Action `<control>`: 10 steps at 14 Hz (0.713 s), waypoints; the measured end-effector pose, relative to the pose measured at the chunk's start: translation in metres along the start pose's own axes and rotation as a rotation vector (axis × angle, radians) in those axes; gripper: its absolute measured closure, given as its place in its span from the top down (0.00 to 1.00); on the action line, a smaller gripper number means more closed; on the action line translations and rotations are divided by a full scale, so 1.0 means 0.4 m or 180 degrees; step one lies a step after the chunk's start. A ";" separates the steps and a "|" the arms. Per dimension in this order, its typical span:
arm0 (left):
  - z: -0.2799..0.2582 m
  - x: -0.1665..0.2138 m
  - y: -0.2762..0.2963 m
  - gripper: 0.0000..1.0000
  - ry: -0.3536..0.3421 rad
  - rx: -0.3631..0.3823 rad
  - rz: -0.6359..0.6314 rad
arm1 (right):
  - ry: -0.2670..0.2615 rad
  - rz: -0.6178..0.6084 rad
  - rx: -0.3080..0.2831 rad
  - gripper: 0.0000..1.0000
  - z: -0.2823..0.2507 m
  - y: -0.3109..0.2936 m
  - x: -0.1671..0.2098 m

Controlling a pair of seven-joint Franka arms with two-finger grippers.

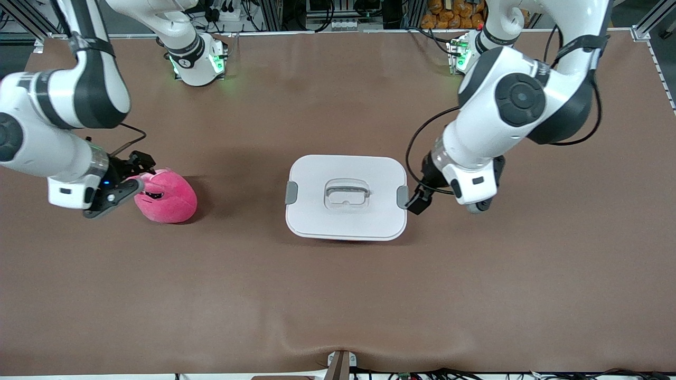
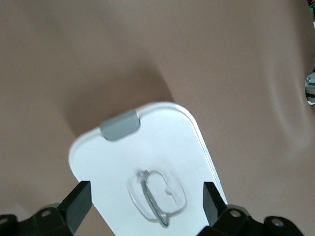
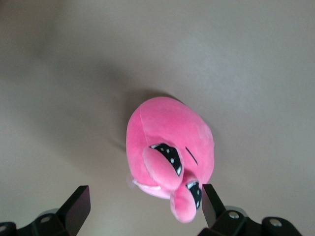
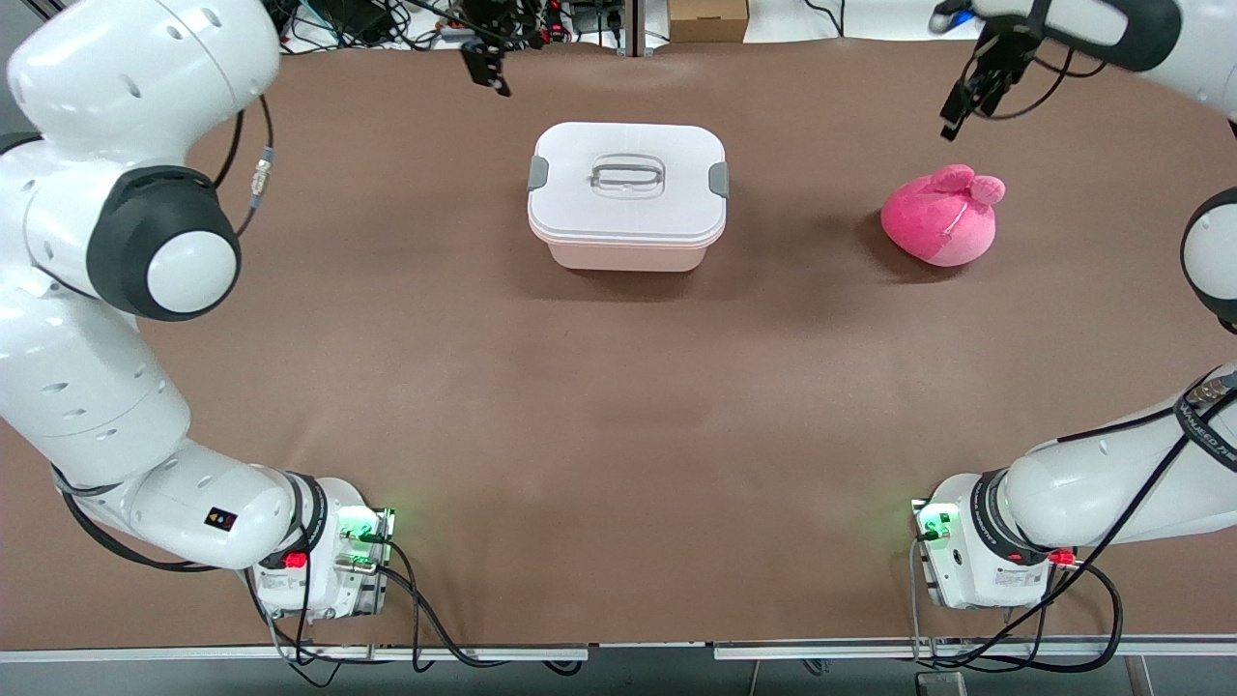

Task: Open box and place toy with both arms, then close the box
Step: 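Reach the left gripper to the lid handle while the right gripper reaches the toy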

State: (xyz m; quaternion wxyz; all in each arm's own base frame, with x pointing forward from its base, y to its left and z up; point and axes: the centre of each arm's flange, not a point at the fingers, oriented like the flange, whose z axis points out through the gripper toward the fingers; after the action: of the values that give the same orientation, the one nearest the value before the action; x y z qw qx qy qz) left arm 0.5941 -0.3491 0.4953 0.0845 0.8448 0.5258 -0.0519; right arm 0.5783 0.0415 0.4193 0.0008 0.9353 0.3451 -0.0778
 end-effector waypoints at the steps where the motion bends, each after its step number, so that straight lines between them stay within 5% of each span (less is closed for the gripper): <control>1: 0.021 -0.028 0.003 1.00 -0.0009 0.0004 -0.0085 | 0.0015 -0.0160 -0.0098 1.00 0.032 -0.023 0.002; 10: 0.232 -0.206 0.032 1.00 -0.0098 -0.0057 -0.0748 | 0.0178 -0.1372 -0.0410 1.00 0.185 -0.046 -0.048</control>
State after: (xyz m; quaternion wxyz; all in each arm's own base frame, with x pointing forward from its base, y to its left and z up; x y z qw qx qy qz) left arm 0.5692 -0.4455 0.4199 0.0935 0.7756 0.6203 -0.0698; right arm 0.5414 0.0389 0.3501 0.0343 0.8398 0.5411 -0.0280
